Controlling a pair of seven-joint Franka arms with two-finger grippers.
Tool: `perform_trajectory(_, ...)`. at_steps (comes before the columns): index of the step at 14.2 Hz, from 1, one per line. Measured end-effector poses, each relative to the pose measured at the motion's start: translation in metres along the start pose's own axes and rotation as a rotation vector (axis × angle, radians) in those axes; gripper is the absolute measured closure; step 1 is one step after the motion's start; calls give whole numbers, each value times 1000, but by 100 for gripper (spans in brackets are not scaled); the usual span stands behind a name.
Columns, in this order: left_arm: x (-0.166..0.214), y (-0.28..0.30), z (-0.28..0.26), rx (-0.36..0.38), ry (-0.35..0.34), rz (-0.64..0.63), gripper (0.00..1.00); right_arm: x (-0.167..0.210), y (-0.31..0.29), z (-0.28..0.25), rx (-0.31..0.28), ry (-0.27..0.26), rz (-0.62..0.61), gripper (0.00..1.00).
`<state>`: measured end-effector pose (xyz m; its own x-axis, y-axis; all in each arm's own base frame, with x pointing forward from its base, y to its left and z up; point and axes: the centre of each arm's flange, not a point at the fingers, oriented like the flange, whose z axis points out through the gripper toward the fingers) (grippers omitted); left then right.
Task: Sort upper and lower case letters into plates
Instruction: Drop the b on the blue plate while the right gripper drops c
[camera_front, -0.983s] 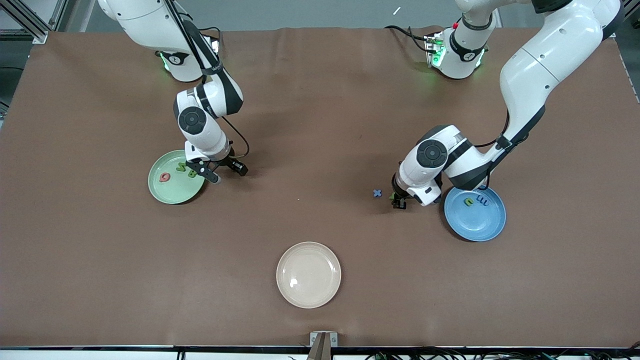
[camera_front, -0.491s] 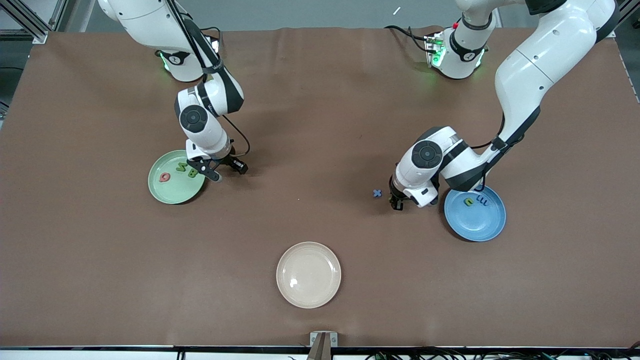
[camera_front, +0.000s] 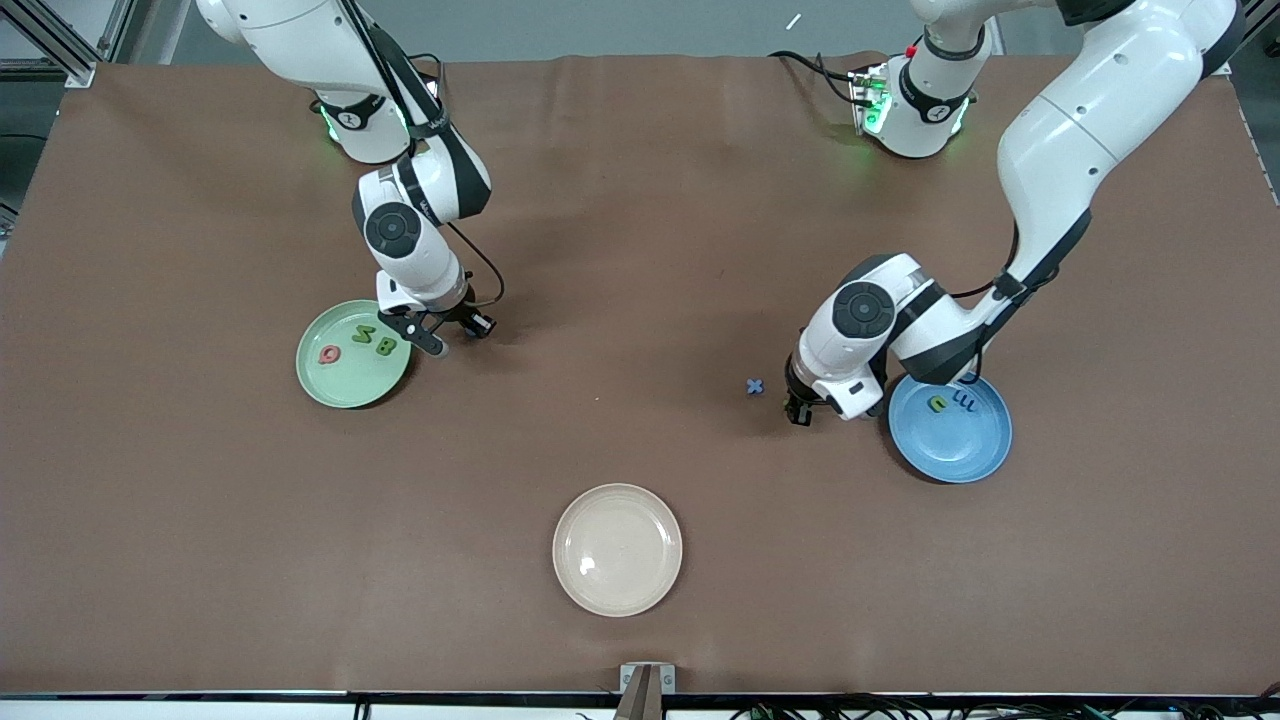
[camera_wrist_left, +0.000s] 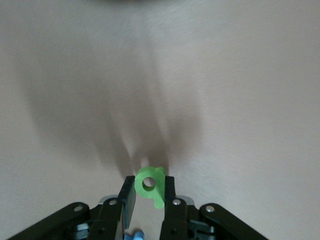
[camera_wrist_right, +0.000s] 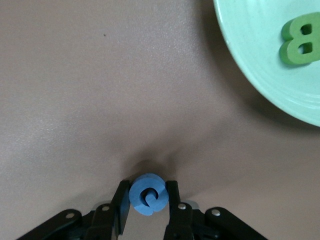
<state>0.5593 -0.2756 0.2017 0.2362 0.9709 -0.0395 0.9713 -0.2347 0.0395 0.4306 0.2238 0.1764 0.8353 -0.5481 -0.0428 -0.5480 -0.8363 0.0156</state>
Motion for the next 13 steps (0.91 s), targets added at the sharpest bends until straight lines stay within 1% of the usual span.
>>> perform_trajectory(2,12,4,-30,4,-2,84,73,2,1,-3,-17,-13,-2,65)
perform_trajectory(4,38,5,-59,30,8,212,73,21,4,-20,-24,-29,-33,65)
perform_trajectory(7,99,-2,-78,75,4,484,73,84,26,-62,-25,-75,-115,65)
perform_trajectory(8,120,-3,-80,78,8,584,73,108,38,-74,-13,-77,-152,65)
perform_trajectory(10,160,-4,-80,79,48,797,73,146,64,-85,9,-66,-222,65)
perform_trajectory(12,190,-5,-79,92,84,974,73,170,89,-81,13,-69,-265,65)
perform_trajectory(13,204,-6,-77,103,88,1059,73,175,97,-75,10,-76,-273,65)
